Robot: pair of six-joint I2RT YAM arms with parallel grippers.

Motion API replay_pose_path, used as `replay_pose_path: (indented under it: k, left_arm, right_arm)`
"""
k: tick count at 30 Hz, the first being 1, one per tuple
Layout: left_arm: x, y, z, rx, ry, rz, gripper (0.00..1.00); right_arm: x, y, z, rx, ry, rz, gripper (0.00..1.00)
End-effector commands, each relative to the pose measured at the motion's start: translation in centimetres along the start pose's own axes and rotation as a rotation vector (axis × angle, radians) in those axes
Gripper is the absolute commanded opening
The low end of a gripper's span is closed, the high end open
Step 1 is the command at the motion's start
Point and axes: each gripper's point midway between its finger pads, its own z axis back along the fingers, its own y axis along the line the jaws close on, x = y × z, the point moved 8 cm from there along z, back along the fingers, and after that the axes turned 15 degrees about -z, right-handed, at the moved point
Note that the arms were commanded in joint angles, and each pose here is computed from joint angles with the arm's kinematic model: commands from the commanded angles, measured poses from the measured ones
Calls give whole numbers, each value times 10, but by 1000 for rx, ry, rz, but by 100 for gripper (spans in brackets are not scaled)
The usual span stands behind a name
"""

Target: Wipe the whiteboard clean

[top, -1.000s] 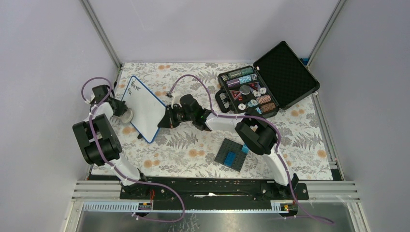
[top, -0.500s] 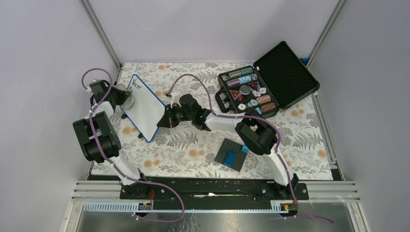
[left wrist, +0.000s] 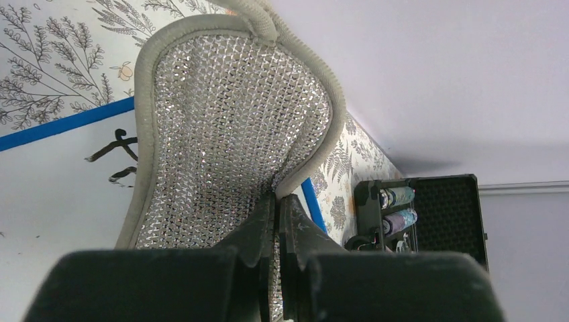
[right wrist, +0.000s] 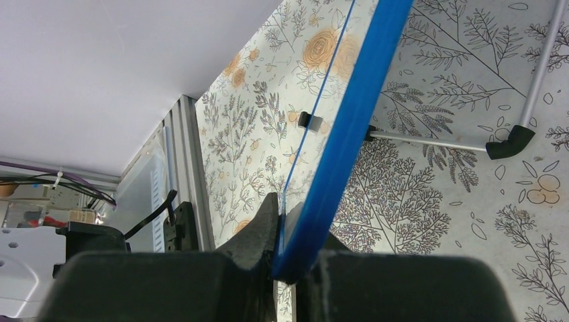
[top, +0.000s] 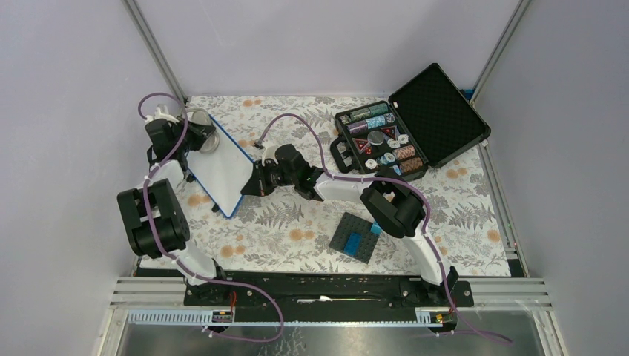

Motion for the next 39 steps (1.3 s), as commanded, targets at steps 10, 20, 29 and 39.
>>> replay_pose_path:
  k: [10,20,29,39]
  left_arm:
    - [-28,89,7,412,142,307,0]
    - [-12,63,-16,148,90,205,0]
    - [29,-44,-30,-232,-2,46,0]
    - [6,24,-32,-60,45,214,0]
  right_arm:
    - [-33,35,-9,161,173,83,0]
    - [-33,36,-9,159,174,89,0]
    - [-34,39,-10,202,196,85,0]
    - [-37,37,-10,208,211,74,0]
